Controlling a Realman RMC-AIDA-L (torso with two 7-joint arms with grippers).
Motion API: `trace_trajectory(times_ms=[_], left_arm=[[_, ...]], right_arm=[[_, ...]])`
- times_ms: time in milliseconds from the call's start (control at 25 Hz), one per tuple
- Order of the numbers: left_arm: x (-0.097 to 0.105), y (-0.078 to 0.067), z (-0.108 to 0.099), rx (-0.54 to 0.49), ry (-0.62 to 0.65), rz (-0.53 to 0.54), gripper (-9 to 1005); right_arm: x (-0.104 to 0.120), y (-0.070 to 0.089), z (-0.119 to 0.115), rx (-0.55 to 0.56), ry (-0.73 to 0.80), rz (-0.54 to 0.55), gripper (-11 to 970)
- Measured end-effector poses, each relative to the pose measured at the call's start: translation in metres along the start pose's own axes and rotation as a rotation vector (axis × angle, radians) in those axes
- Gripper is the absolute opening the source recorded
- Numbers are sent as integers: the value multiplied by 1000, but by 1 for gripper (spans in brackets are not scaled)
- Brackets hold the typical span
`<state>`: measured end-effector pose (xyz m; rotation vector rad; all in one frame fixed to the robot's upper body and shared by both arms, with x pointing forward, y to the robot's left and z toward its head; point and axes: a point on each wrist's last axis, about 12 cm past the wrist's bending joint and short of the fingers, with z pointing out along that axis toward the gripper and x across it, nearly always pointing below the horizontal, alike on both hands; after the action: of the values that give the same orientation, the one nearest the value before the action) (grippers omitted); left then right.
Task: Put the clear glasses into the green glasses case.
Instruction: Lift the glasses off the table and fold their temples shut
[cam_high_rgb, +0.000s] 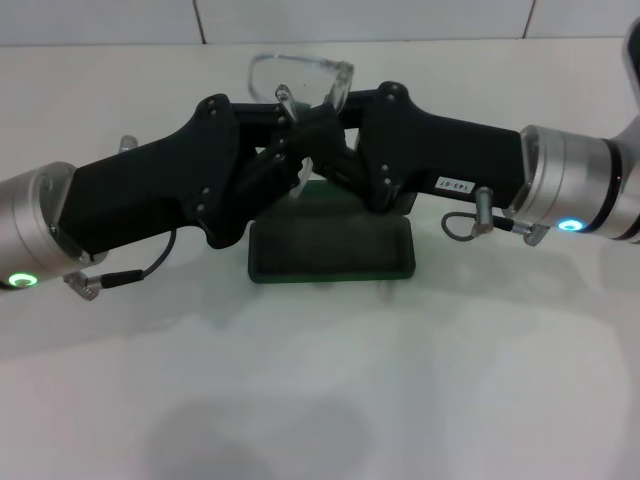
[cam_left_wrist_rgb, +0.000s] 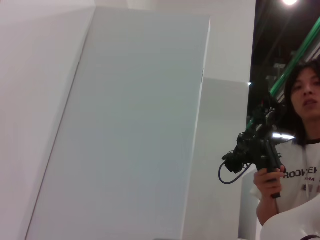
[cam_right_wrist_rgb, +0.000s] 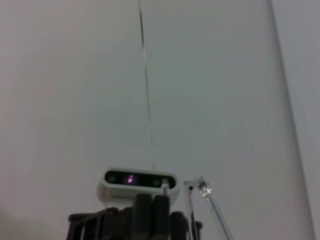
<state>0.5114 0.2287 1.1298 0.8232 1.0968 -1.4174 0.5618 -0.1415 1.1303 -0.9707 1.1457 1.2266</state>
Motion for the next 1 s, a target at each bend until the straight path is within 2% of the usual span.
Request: trace_trajectory(times_ms=[360, 1000], left_arm=[[1, 0, -1, -3, 0, -2, 43], [1, -1, -2, -7, 1, -3, 44]], right_arm=[[-2, -2, -7, 55, -48, 10, 113], [-2, 0, -6, 42, -50, 4, 113]])
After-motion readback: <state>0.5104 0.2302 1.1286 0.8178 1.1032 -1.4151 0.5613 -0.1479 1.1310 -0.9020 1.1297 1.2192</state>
